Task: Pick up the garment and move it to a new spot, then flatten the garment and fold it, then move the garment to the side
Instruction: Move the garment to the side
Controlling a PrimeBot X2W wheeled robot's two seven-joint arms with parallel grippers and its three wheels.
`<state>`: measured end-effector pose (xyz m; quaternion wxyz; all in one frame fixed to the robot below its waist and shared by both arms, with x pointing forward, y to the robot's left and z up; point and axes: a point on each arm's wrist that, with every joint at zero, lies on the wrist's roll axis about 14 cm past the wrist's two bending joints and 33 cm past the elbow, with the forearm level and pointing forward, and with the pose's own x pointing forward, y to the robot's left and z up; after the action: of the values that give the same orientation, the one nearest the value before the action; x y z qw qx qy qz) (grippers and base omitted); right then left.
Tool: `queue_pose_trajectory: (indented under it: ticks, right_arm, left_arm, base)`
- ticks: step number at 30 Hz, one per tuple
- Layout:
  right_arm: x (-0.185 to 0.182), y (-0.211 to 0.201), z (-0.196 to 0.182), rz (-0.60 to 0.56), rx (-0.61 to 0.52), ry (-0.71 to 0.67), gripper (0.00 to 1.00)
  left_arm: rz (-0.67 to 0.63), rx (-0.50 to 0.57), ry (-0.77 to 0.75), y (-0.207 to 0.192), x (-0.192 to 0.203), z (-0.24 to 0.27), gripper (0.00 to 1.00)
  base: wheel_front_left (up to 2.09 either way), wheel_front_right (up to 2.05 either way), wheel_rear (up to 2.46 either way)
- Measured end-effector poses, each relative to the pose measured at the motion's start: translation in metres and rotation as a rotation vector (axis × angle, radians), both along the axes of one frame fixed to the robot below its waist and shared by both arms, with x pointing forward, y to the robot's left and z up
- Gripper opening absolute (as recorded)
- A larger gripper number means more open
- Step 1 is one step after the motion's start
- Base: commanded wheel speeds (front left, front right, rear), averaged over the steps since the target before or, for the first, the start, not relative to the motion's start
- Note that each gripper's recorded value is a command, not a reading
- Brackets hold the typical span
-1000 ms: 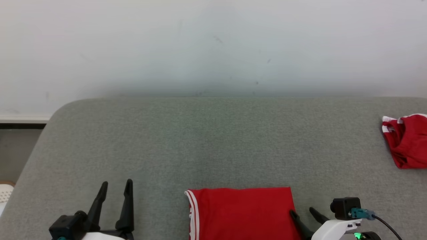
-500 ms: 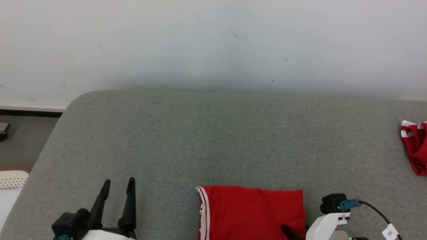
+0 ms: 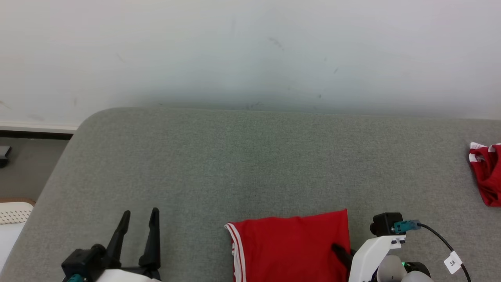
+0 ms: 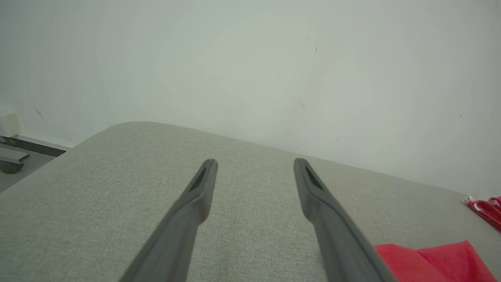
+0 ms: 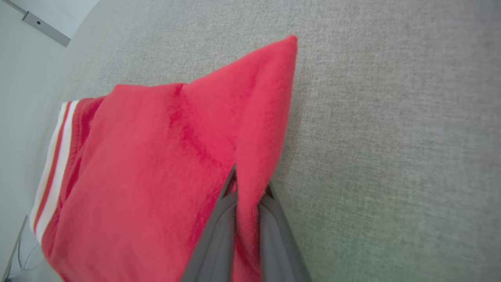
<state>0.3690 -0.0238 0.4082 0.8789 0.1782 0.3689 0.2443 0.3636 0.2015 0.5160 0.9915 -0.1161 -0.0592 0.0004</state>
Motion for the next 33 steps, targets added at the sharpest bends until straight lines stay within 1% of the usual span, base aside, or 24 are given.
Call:
queue_pose_trajectory:
  ticks: [9,18,24,33]
  right_arm:
    - [0.021,-0.02,0.02,-0.062,-0.018,-0.082,0.0]
    - [0.048,-0.062,0.052,-0.158,-0.053,-0.182,0.0]
    - [0.047,-0.098,0.057,-0.252,-0.065,-0.196,0.0]
    - [0.031,-0.148,0.062,-0.393,-0.08,-0.208,0.0]
  left_arm:
    - [-0.086,0.003,-0.009,-0.029,0.008,0.003,1.0]
    - [-0.244,-0.003,-0.025,-0.082,0.028,0.007,1.0]
    - [-0.367,-0.008,-0.025,-0.123,0.039,0.006,1.0]
    - [-0.537,-0.01,-0.027,-0.181,0.045,0.005,1.0]
  base:
    - [0.0,0.0,0.0]
    - [0.0,0.0,0.0]
    - [0.0,0.0,0.0]
    - [0.0,0.0,0.0]
